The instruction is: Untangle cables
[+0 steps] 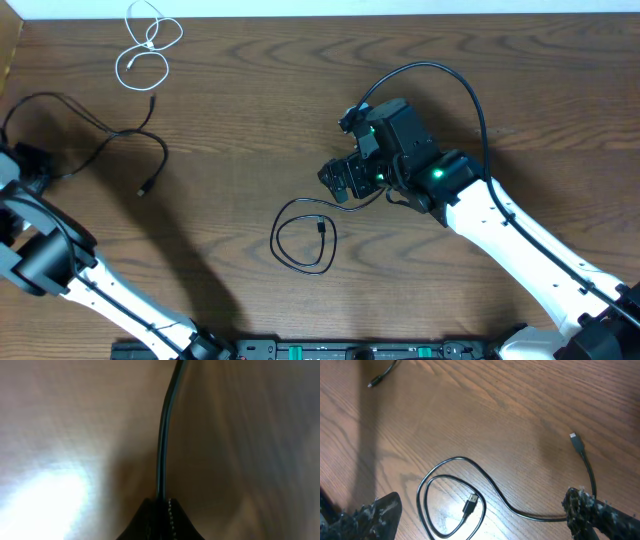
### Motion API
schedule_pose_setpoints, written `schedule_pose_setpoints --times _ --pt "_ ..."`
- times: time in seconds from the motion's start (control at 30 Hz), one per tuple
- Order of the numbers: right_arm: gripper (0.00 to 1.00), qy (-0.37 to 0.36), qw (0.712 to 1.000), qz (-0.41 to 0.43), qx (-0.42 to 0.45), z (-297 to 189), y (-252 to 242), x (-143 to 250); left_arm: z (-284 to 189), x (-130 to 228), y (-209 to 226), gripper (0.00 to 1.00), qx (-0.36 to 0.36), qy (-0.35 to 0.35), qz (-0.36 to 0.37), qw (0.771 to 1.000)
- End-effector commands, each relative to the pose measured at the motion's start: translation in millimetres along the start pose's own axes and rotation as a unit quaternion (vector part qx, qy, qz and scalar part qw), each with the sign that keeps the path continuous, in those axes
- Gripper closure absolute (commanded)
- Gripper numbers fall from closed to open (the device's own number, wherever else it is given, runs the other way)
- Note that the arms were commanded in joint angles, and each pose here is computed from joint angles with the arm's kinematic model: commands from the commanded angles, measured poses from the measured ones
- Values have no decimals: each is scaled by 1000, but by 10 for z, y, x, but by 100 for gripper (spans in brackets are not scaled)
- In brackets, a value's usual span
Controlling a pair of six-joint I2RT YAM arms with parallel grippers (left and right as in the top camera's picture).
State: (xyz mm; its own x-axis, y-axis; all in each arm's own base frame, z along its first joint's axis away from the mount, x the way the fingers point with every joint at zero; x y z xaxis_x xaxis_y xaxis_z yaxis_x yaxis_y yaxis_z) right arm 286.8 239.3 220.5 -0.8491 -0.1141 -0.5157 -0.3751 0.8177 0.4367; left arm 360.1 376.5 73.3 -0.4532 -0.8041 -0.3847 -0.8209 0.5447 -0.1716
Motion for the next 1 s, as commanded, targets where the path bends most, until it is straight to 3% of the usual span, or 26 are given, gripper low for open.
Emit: schedule_pose_setpoints --times 0.0,0.07,0.13,0.23,0.33,0.53,0.77,0.97 --pt "1 9 1000 5 -4 27 31 50 71 6 -106 92 16 -1 17 1000" --pt "1 10 1000 5 -4 27 30 52 41 -58 -130 92 18 -13 18 1000" --pt "1 10 1000 5 -4 27 29 53 1 -125 -147 83 20 -23 20 999" --pt "1 10 1000 5 -4 27 30 52 -89 -238 -167 49 23 -40 20 999" --pt "1 10 1000 5 -4 27 30 52 -235 -337 -199 37 27 -59 22 998" --pt "1 7 1000 4 -5 27 34 43 -619 -481 -313 32 58 -95 28 993" --pt "1 -2 1000 2 -9 28 48 11 -900 -394 -787 31 261 -56 32 963" --pt "1 1 1000 2 -8 29 44 20 -827 -143 -1211 31 279 -16 53 959"
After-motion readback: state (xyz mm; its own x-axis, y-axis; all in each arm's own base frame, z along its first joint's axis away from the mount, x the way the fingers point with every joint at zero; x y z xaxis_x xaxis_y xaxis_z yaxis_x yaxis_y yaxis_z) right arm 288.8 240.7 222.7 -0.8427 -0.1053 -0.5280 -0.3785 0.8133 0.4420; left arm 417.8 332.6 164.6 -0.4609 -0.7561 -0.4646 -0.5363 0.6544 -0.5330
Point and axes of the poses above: each gripper's point midway between its finger pads, its own z axis out along the fingers, its own y axis along the line the jaws close on, x = y × z, the point moved 7 cm from there along -z, back along the fingers, and after that the axes turned 11 degrees about z, right-handed, at the moved point
